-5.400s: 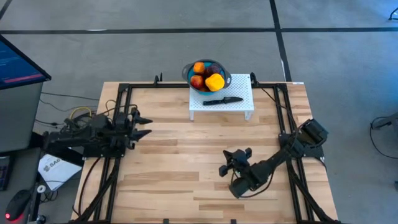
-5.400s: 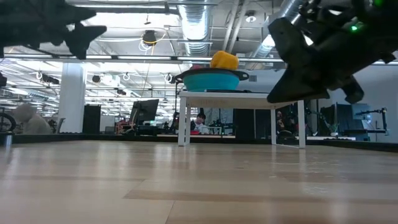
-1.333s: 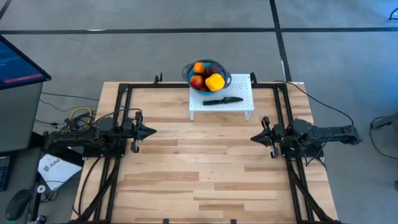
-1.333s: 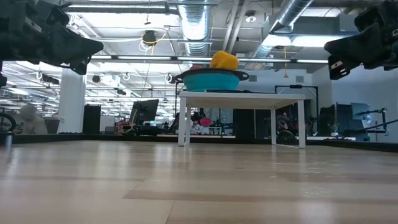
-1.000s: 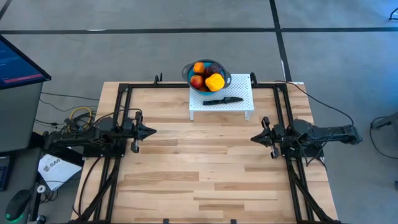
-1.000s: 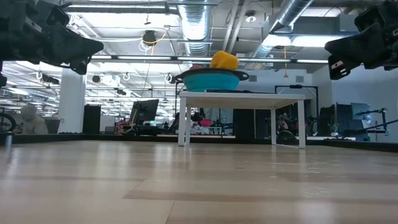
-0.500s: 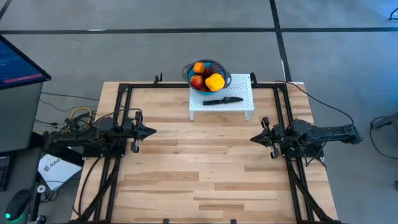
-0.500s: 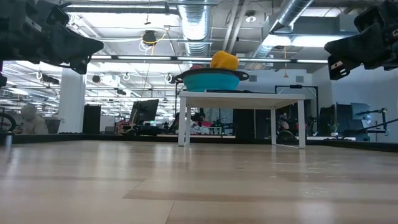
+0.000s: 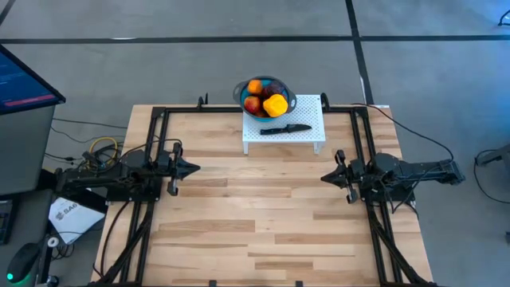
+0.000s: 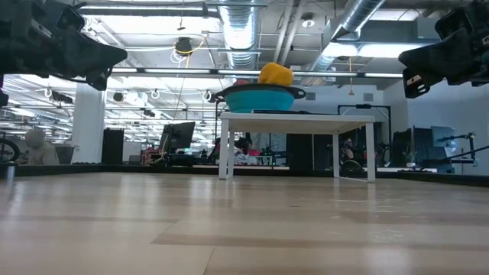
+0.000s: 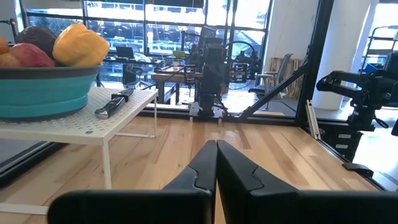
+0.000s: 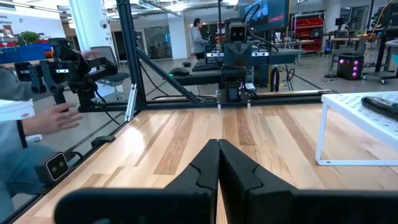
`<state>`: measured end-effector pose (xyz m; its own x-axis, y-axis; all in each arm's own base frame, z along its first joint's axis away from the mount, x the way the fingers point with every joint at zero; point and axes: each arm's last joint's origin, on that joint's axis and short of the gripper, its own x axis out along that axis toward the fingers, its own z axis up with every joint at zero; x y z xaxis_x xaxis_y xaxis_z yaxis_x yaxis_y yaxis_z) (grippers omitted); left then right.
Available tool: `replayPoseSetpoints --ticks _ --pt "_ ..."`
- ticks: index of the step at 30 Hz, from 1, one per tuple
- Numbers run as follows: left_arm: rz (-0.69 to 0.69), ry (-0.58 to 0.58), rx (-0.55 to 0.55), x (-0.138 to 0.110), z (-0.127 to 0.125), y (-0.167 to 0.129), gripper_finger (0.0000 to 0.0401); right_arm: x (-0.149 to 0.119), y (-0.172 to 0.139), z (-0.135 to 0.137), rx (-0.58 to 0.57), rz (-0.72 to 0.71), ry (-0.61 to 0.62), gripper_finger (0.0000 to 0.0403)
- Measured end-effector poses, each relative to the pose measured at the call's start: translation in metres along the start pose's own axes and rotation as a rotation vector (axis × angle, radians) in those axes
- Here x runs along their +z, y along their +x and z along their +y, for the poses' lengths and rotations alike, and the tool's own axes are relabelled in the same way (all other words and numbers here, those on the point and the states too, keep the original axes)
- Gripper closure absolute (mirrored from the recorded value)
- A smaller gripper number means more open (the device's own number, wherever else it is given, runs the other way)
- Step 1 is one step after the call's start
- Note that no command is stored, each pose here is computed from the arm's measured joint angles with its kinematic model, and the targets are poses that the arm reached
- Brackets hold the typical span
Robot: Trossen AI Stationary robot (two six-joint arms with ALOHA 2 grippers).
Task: Pick & Place Fruit
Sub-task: Return to Home Position
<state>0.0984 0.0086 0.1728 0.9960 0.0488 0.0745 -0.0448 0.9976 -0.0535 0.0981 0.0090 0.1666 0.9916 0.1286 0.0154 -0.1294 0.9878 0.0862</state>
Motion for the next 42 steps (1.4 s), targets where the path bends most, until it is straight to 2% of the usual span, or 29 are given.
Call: replayPoseSetpoints --ticks 4,8,12,18,23,42 --pt "0.021 -0.009 -0.009 -0.002 -0.001 0.000 0.0399 0.000 0.000 0.000 0.000 0.000 0.000 0.0403" --pt "0.047 -0.006 -0.096 -0.005 -0.010 -0.002 0.0399 0.000 0.000 0.000 -0.001 0.000 0.000 0.0403" --pt "0.050 0.006 -0.139 -0.005 -0.014 -0.002 0.0399 0.000 0.000 0.000 0.000 0.000 0.000 0.0403" --pt "0.053 -0.036 -0.116 -0.005 -0.012 -0.002 0.0399 0.000 0.000 0.000 0.000 0.000 0.000 0.0403" --pt "0.053 -0.001 -0.116 -0.005 -0.012 -0.002 0.0399 0.000 0.000 0.000 0.000 0.000 0.000 0.0403" --pt "0.114 -0.008 -0.119 -0.010 -0.012 0.003 0.0399 0.000 0.000 0.000 -0.001 0.001 0.000 0.0403"
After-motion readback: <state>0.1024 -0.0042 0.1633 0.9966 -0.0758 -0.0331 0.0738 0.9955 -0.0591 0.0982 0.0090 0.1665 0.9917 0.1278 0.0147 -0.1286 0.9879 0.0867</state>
